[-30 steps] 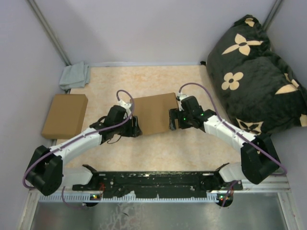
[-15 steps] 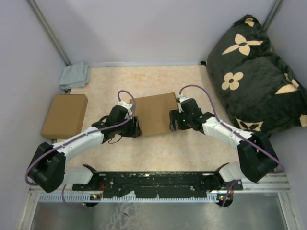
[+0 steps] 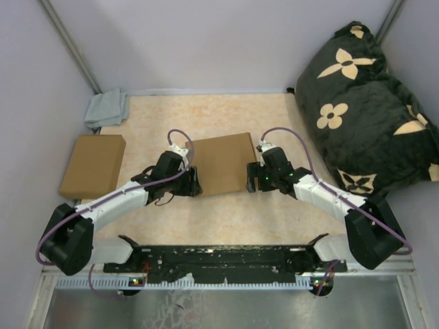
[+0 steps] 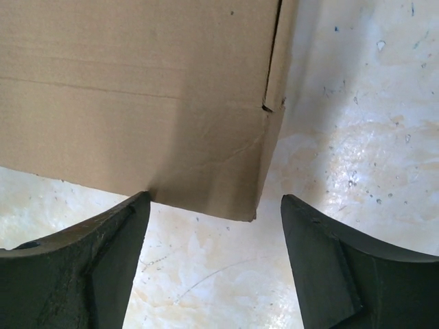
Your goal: Fold the paper box
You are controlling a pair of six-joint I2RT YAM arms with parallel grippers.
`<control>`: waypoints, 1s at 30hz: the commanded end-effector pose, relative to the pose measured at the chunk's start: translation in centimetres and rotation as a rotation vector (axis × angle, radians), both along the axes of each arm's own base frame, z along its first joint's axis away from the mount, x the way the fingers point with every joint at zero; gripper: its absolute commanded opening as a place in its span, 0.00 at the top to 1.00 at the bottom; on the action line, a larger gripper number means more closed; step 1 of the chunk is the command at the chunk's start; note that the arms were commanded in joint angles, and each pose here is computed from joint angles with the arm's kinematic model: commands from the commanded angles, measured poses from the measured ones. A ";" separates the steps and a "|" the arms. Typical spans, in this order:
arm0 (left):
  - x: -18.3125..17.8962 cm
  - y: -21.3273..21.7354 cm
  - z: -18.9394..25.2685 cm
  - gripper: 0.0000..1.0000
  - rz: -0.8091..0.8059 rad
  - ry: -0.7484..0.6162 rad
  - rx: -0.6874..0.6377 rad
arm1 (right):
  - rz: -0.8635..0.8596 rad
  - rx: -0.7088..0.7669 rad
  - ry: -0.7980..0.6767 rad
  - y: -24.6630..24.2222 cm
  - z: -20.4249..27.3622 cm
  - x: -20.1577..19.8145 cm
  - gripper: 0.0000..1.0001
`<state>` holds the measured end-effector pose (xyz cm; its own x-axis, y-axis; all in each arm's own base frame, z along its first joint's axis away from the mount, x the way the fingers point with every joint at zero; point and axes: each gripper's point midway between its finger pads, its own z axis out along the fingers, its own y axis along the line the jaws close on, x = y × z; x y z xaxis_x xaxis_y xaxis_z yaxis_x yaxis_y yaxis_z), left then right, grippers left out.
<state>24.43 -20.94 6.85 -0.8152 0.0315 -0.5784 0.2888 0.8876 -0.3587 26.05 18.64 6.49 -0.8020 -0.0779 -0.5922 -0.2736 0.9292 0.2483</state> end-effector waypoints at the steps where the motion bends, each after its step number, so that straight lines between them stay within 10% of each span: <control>1: 0.3 -0.1 0.8 0.39 -0.003 -0.026 0.000 | -0.016 0.018 -0.061 0.1 1.5 0.5 0.24; 30: -0.1 -0.5 1.5 0.39 -0.016 -0.024 -0.035 | 0.052 0.155 -0.107 2.6 3.9 0.8 0.46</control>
